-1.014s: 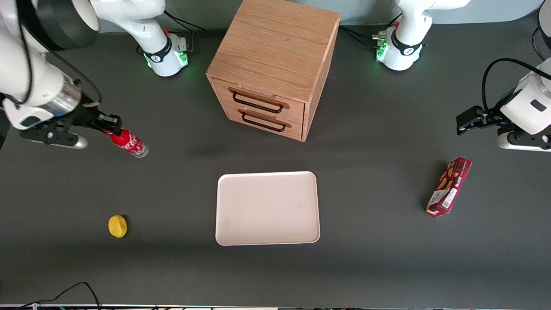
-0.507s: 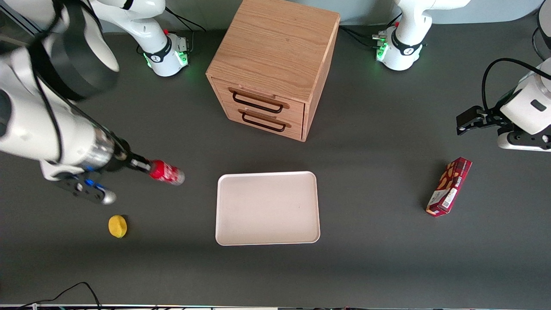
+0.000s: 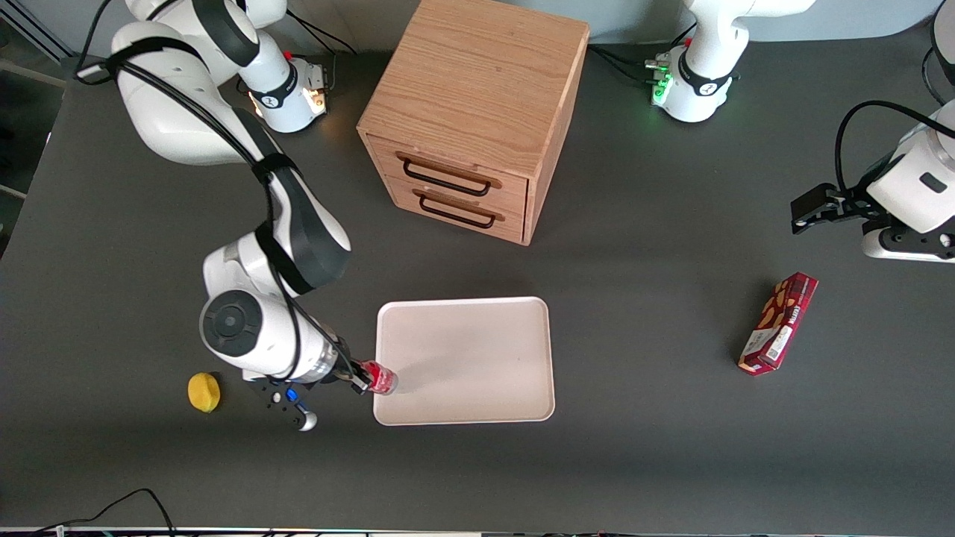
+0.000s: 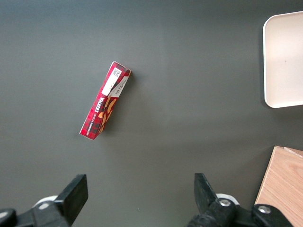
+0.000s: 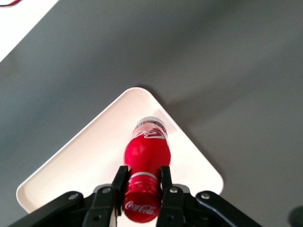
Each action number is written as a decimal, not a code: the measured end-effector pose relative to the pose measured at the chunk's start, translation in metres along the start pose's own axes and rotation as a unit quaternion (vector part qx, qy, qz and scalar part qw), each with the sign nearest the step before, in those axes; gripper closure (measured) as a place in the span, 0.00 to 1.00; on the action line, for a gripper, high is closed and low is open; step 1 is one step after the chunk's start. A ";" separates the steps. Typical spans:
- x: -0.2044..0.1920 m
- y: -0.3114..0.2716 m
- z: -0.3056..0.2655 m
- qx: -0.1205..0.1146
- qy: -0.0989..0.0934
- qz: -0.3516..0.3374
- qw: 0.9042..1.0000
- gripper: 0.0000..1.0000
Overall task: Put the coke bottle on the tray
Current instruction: 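Carry the bottle to the white tray and lower it onto it, then open the right gripper and raise it away from the bottle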
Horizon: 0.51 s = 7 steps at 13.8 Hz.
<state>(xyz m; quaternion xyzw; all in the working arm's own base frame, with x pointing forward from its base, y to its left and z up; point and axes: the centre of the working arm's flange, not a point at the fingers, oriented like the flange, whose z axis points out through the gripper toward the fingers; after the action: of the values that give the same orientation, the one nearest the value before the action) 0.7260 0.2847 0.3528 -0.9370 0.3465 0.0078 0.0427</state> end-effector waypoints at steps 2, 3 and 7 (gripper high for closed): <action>-0.004 -0.004 0.014 -0.004 0.006 0.001 1.000 0.68; -0.006 -0.006 0.016 -0.006 0.008 -0.001 1.000 0.68; -0.008 -0.008 0.016 -0.004 0.008 -0.001 1.000 0.47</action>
<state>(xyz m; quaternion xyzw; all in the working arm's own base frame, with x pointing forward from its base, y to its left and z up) 0.7251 0.2972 0.3383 -0.9377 0.3457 0.0012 0.0358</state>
